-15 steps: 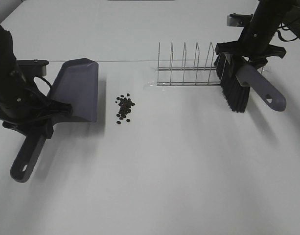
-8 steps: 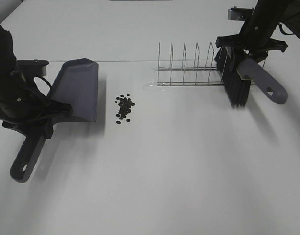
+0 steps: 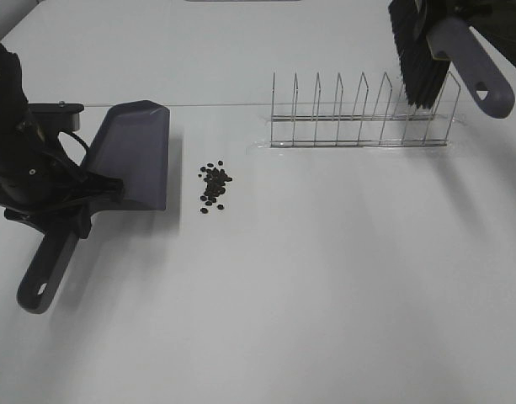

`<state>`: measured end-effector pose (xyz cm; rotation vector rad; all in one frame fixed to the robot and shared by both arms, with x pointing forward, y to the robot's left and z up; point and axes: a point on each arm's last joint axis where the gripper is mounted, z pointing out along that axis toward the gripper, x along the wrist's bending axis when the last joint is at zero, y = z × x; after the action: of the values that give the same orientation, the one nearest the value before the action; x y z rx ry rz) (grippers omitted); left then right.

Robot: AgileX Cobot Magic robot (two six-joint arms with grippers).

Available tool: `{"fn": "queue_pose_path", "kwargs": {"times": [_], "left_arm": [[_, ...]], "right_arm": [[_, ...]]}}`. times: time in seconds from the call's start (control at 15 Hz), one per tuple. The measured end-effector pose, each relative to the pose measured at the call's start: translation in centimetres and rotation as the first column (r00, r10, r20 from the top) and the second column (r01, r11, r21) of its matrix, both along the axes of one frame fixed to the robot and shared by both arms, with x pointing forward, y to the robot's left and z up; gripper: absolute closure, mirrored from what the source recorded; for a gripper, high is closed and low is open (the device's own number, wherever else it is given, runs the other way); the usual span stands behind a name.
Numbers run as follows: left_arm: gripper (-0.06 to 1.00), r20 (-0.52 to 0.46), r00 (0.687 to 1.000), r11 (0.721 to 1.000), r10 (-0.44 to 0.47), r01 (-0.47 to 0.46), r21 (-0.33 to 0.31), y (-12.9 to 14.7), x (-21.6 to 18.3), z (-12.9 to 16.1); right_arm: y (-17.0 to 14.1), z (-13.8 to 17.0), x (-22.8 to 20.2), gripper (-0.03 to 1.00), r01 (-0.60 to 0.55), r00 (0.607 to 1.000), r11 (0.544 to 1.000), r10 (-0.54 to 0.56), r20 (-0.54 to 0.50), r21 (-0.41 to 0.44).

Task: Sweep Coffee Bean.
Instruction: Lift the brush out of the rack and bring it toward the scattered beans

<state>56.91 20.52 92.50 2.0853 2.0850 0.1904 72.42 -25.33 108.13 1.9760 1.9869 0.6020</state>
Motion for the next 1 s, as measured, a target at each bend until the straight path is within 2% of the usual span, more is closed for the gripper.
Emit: {"fn": "queue_pose_path", "kwargs": {"times": [0.2, 0.33, 0.53, 0.6, 0.8, 1.0], "left_arm": [[0.59, 0.000, 1.000, 1.000, -0.001, 0.001, 0.001, 0.0, 0.0, 0.0], [0.59, 0.003, 1.000, 1.000, -0.001, 0.001, 0.001, 0.0, 0.0, 0.0], [0.59, 0.024, 1.000, 1.000, -0.003, 0.003, -0.005, 0.0, 0.2, 0.1], [0.59, 0.019, 1.000, 1.000, -0.003, 0.003, -0.003, -0.1, 0.2, -0.1], [0.59, -0.056, 0.998, 1.000, -0.002, 0.003, 0.019, 0.0, 0.2, -2.2], [0.59, -0.117, 0.993, 0.999, -0.013, 0.017, 0.033, -0.6, -0.1, -4.5]], "right_arm": [[0.6, 2.1, -2.9, 0.60, -0.018, 1.000, 1.000, 0.018, -0.010, -0.003], [2.9, 2.6, -5.7, 0.60, -0.075, 0.996, 0.996, 0.073, -0.045, -0.054], [7.7, 0.0, -8.8, 0.60, -0.148, 0.984, 0.964, 0.121, -0.133, -0.220], [10.5, -2.7, -10.6, 0.60, -0.210, 0.967, 0.930, 0.153, -0.202, -0.301], [12.3, -4.6, -11.8, 0.60, -0.240, 0.959, 0.922, 0.176, -0.223, -0.303], [12.6, -6.0, -11.4, 0.60, -0.226, 0.960, 0.925, 0.159, -0.229, -0.307]]}}
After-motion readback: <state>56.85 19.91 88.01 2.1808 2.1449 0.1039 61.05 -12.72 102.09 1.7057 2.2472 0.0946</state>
